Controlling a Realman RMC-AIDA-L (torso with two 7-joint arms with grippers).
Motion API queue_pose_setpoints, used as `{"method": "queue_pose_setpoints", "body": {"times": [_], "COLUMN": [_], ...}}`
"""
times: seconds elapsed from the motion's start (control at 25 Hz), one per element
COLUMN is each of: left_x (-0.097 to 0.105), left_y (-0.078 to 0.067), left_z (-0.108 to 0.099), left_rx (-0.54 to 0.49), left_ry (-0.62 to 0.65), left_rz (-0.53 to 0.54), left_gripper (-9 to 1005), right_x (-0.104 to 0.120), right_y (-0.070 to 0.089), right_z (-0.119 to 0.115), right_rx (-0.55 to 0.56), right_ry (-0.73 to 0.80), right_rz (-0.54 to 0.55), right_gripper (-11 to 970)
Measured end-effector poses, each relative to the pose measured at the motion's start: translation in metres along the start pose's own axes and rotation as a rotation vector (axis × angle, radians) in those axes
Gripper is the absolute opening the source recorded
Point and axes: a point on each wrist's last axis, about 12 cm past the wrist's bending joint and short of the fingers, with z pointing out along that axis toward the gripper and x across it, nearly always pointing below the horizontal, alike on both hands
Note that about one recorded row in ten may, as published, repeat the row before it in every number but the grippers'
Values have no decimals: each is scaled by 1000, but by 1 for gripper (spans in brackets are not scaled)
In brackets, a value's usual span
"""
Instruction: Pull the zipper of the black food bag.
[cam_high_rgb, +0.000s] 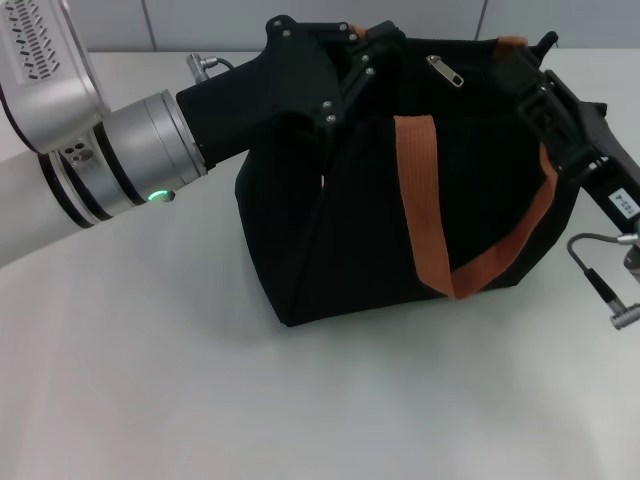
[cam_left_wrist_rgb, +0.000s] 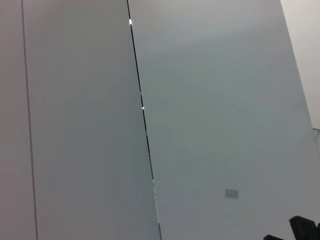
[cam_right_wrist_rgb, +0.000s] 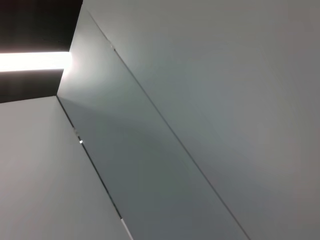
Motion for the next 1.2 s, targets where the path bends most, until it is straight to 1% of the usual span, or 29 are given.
{"method": "queue_pose_setpoints", "body": {"times": [0.08, 0.24, 0.44, 0.6, 0.72, 0.88, 1.0, 1.2], "left_x": [0, 0, -1, -1, -1, -1, -1, -2], "left_y": [0, 0, -1, -1, -1, -1, -2, -2], "left_z": [1, 1, 1, 1, 1, 0, 0, 0], "left_rx": [2, 5, 7, 7, 7, 9, 11, 12], "left_ry": [0, -1, -6, -7, -7, -8, -12, -17], "left_rz": [1, 2, 0, -1, -2, -2, -3, -3], "left_gripper": [39, 39, 39, 40, 40, 40, 41, 41], "right_x": [0, 0, 2, 2, 3, 6, 7, 9], "right_y": [0, -1, -6, -7, -8, -12, -11, -6], "right_z": [3, 6, 9, 11, 18, 23, 23, 27], "right_rx": [-10, -16, 12, 11, -2, 11, 6, -47], "right_ry": [11, 20, 44, 50, 78, 113, 122, 156], "right_rz": [0, -4, -1, 2, 22, 48, 62, 102], "right_gripper": [318, 319, 320, 321, 322, 322, 322, 322]}}
